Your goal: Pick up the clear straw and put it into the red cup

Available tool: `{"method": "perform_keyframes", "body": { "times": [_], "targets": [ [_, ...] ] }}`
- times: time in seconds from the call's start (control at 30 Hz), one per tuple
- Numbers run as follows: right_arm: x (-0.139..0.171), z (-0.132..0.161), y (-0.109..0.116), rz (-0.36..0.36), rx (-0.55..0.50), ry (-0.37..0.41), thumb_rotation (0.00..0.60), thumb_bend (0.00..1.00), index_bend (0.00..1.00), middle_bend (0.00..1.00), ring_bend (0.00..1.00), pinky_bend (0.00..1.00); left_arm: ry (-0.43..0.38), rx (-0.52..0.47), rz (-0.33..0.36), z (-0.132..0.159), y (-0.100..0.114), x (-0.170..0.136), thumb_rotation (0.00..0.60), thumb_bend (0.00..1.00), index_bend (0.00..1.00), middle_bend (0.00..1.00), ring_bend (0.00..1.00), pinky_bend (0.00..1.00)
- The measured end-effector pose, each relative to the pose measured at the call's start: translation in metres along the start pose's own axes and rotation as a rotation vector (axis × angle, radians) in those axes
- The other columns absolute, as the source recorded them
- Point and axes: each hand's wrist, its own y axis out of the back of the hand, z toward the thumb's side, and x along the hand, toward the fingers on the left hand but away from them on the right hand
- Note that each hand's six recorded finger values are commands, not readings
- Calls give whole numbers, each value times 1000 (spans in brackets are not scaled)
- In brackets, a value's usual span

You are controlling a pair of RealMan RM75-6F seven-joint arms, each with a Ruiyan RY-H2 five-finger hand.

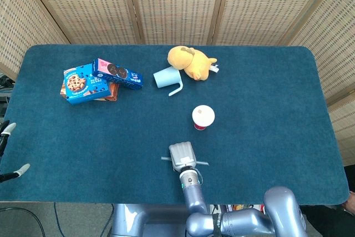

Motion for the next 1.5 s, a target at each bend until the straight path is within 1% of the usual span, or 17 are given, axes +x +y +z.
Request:
{"method": "perform_keyframes", "body": {
  "times": [0.2, 0.4, 0.57, 0.7, 0.87, 0.97, 1.03, 1.1, 1.13, 1.33, 1.5],
  "targets": [
    [7, 4, 9, -50, -8, 72, 600, 492, 769, 770, 583, 845, 0, -3, 0, 0, 1, 0, 600, 177, 0, 0, 0, 0],
    [18, 4, 27, -108, -62, 178, 600, 504, 769, 770, 583, 845, 1, -2, -2, 0, 0, 0, 600, 176, 0, 0, 0, 0],
    [29, 0, 48, -148, -130, 275, 600, 509, 775, 773, 584, 845, -1, -1, -4, 0, -1, 0, 600, 177, 0, 0, 0, 0],
    [38, -6, 65, -149, -202, 339, 600, 511, 777, 773, 585, 845, -2, 2, -6, 1, -2, 0, 600, 177, 0, 0, 0, 0],
    [45, -18, 99, -161, -338, 406, 600, 519, 777, 773, 585, 845, 1, 9, -5, 2, -3, 0, 600, 177, 0, 0, 0, 0],
    [49, -28, 124, -189, -415, 422, 600, 531, 777, 773, 585, 845, 2, 9, -5, 2, -3, 1, 600, 177, 0, 0, 0, 0],
    [51, -37, 143, -215, -468, 423, 600, 531, 777, 773, 585, 845, 3, 13, -3, 2, -3, 1, 600, 177, 0, 0, 0, 0],
    [53, -46, 157, -234, -519, 417, 600, 531, 777, 773, 585, 845, 2, 21, 4, 3, -3, 0, 600, 177, 0, 0, 0, 0],
    [54, -51, 165, -240, -560, 415, 600, 531, 777, 773, 584, 845, 1, 24, 7, 3, -2, 0, 600, 177, 0, 0, 0, 0],
    [59, -84, 199, -268, -765, 392, 600, 531, 777, 773, 585, 845, -3, 30, 15, 5, -2, -2, 600, 177, 0, 0, 0, 0],
    [57, -113, 217, -295, -907, 364, 600, 531, 777, 773, 585, 845, -1, 33, 14, 6, -3, -1, 600, 177, 0, 0, 0, 0]
  ]
}}
